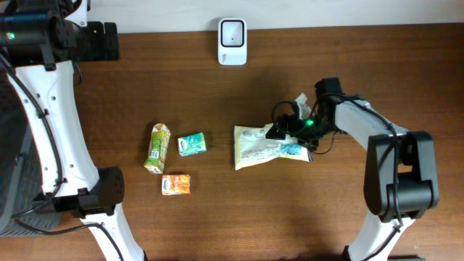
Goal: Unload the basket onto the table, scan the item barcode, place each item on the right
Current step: 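Grasp the yellow-white bag's right edge with the right gripper and lift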
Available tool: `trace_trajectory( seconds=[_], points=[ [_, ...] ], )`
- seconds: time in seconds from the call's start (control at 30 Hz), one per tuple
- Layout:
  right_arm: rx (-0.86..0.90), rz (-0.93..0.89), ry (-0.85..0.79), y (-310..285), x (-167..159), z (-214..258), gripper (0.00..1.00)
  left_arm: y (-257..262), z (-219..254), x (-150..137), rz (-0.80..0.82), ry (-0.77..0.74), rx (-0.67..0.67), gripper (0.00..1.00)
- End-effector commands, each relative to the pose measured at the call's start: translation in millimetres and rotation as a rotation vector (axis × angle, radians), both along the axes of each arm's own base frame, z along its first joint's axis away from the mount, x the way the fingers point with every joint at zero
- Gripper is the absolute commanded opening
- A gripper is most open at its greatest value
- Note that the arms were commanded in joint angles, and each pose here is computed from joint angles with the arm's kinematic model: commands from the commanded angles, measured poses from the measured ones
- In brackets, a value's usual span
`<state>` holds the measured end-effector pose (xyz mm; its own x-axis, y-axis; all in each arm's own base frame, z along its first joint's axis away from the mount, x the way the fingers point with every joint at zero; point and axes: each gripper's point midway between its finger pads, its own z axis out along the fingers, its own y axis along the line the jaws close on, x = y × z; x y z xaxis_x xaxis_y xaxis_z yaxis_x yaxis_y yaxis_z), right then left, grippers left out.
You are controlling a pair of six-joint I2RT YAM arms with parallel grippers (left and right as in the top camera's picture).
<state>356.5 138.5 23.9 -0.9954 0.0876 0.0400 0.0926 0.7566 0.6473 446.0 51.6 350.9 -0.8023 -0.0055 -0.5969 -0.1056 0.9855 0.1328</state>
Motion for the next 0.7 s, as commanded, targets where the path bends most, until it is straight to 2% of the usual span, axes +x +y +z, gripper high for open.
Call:
trace_trajectory(
  seconds=[0.0,0.03,0.1,0.2,0.37,0.4,0.53,0.67],
  points=[
    [-0.062,-0.059,0.112,-3.2,-8.9,-30.6,0.62,1.2,7.1,-3.3,0.011,-0.019,-0.001,0.99],
    [-0.062,-0.059,0.114,-3.2,-9.2,-31.5,0.58,1.1,7.0,-3.4,0.011,-0.019,-0.001,0.99],
    [-0.061,-0.050,0.106,-3.1,-8.9,-31.5,0.43,1.1,7.1,-3.3,0.011,-0.019,-0.001,0.99],
    [-0.058,-0.042,0.094,-2.7,-7.6,-31.2,0.41,1.2,7.1,-3.3,0.011,-0.019,-0.001,0.99],
    [0.022,0.018,0.039,2.2,-5.9,-22.3,0.19,1.2,7.1,-3.3,0.011,-0.019,-0.001,0.99],
    [0.034,0.008,0.044,-0.4,-5.3,-21.0,0.18,1.1,7.0,-3.4,0.011,-0.019,-0.001,0.99],
    [0.231,0.022,-0.008,4.4,0.0,6.7,0.16,1.1,7.1,-3.3,0.011,-0.019,-0.001,0.99],
    [0.450,0.071,-0.169,6.8,10.1,57.4,0.04,1.1,7.1,-3.3,0.011,-0.019,-0.001,0.99]
  ],
)
